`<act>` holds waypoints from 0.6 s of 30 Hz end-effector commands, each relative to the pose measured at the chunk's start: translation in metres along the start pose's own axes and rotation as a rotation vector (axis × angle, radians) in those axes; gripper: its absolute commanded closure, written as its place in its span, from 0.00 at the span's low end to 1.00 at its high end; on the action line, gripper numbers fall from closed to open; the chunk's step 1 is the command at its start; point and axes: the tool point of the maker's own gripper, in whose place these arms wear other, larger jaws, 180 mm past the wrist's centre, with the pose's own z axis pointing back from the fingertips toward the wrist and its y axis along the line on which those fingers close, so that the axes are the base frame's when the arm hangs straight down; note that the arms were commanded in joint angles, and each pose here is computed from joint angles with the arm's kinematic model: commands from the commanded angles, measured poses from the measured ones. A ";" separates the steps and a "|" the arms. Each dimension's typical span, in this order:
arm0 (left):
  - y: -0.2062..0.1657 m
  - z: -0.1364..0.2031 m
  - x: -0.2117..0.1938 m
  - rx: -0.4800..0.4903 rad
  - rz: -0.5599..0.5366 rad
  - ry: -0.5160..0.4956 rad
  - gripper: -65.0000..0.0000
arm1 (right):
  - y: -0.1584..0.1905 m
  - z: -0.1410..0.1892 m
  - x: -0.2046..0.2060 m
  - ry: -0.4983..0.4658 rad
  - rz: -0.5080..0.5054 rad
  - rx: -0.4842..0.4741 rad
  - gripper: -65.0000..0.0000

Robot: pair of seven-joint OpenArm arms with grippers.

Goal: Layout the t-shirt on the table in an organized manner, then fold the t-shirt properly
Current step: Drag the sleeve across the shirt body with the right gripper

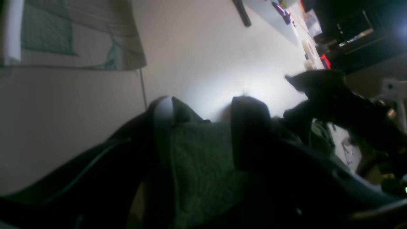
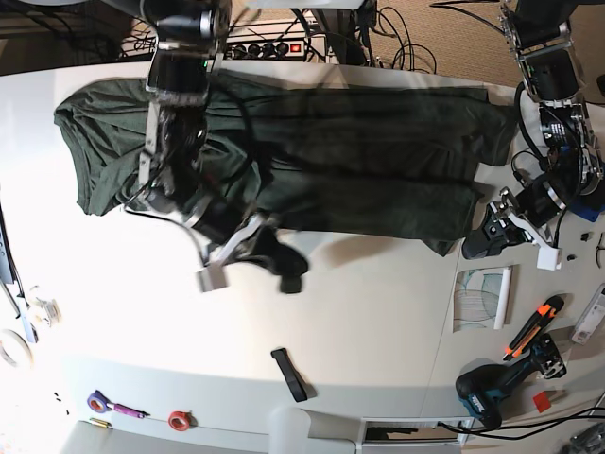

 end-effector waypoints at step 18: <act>0.004 0.019 0.037 0.011 -0.070 -0.051 0.52 | 0.162 -0.066 -0.047 0.098 0.292 0.336 1.00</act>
